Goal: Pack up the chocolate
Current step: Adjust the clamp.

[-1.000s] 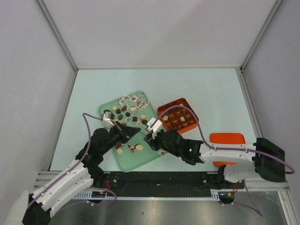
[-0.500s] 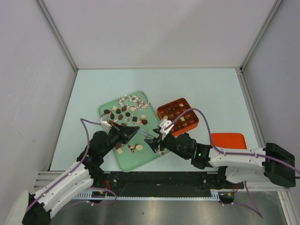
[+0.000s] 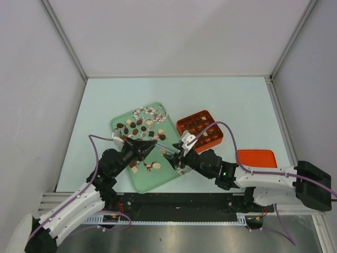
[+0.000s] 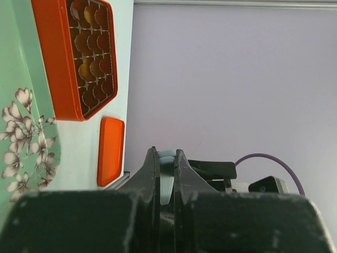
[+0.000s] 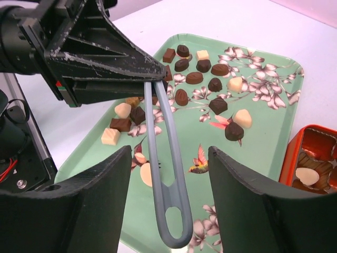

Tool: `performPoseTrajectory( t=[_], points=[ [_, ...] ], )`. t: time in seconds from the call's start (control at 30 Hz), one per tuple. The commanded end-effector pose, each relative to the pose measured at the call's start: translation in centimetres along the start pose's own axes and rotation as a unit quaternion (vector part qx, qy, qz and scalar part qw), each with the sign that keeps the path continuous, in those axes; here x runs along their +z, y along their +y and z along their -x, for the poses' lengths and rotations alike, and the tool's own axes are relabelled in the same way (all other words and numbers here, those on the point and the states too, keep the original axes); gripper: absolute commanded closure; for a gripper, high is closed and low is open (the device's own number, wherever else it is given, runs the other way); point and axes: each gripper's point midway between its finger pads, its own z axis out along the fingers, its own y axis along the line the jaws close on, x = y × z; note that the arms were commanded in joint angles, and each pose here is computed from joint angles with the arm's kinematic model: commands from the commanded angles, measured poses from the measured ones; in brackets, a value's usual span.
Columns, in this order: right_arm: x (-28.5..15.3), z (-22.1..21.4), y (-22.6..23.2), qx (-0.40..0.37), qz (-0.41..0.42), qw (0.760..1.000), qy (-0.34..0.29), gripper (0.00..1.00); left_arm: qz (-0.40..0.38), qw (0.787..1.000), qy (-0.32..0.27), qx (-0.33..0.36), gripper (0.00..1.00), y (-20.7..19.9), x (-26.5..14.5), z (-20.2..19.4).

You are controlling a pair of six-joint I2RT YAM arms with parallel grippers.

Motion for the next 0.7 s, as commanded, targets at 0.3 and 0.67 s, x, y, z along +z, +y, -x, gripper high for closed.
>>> performPoseTrajectory(
  t=[0.3, 0.67],
  points=[
    [0.2, 2.7, 0.3, 0.017, 0.016, 0.999, -0.049, 0.64, -0.046, 0.998, 0.022, -0.036, 1.0, -1.8, -0.2, -0.7],
    [-0.2, 0.6, 1.5, -0.047, 0.068, 0.996, 0.01, 0.9, 0.011, 0.996, -0.028, 0.086, 0.63, -0.4, 0.2, 1.1]
  ],
)
